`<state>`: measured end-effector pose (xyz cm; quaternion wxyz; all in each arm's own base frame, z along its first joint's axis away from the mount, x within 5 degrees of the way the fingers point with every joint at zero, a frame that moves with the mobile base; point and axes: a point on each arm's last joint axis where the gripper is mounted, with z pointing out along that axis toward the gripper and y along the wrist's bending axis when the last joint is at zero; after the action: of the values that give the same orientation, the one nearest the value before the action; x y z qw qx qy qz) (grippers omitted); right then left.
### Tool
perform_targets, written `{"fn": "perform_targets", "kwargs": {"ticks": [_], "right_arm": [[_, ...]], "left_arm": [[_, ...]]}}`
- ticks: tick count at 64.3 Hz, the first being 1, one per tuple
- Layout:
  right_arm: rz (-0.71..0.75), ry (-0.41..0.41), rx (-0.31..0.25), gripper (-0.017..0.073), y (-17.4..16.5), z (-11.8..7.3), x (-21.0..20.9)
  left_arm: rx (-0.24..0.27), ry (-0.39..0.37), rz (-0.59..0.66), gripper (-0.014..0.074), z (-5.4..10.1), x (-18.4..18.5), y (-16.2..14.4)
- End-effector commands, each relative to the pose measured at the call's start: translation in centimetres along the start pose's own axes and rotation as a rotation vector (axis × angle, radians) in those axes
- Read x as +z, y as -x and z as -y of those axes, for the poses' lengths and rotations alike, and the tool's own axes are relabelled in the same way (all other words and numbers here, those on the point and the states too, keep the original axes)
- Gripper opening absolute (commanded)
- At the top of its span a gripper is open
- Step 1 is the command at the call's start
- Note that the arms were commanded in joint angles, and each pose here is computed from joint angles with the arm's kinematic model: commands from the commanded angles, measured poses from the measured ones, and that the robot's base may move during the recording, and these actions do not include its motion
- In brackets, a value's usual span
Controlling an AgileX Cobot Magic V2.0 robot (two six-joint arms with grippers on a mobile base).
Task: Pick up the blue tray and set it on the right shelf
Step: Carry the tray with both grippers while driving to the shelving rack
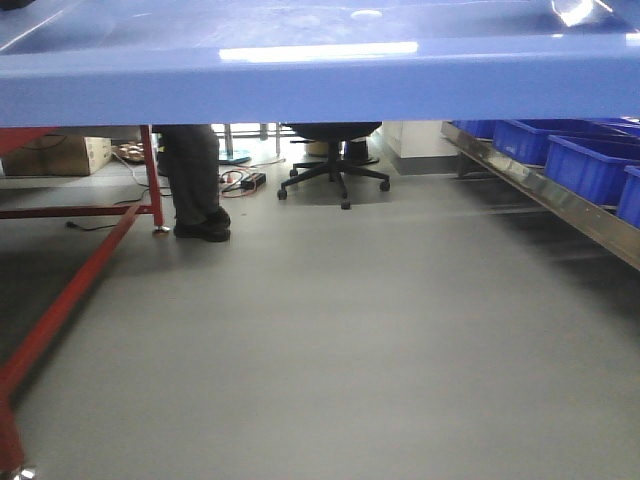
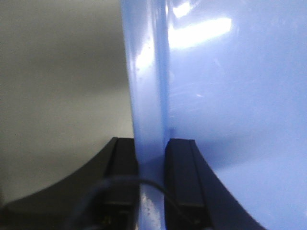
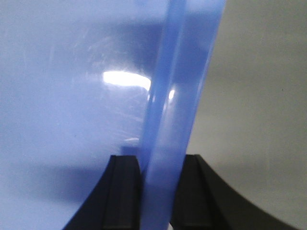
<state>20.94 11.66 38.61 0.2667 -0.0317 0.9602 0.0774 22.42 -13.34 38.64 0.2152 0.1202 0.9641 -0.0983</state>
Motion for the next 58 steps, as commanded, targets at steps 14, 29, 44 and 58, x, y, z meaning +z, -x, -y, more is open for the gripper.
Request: {"fn": "perform_targets", "kwargs": {"ticks": [14,29,44,58], "right_arm": [[0.114,0.037,-0.034,0.0056,0.79,-0.07,-1.67],[0.115,0.037,-0.034,0.0056,0.80,-0.07,-1.67],[0.115,0.037,-0.034,0.0056,0.80,-0.07,-1.67],[0.115,0.037,-0.034,0.0056,0.80,-0.07,-1.67]], "left_arm": [[0.031,-0.036,-0.045,-0.0048,0.48,-1.73,-1.04],[0.030,-0.040,-0.046,-0.0048,0.52,-1.73,-1.05],[0.030,-0.040,-0.046,-0.0048,0.52,-1.73,-1.05],[0.030,-0.040,-0.046,-0.0048,0.52,-1.73,-1.05]]}}
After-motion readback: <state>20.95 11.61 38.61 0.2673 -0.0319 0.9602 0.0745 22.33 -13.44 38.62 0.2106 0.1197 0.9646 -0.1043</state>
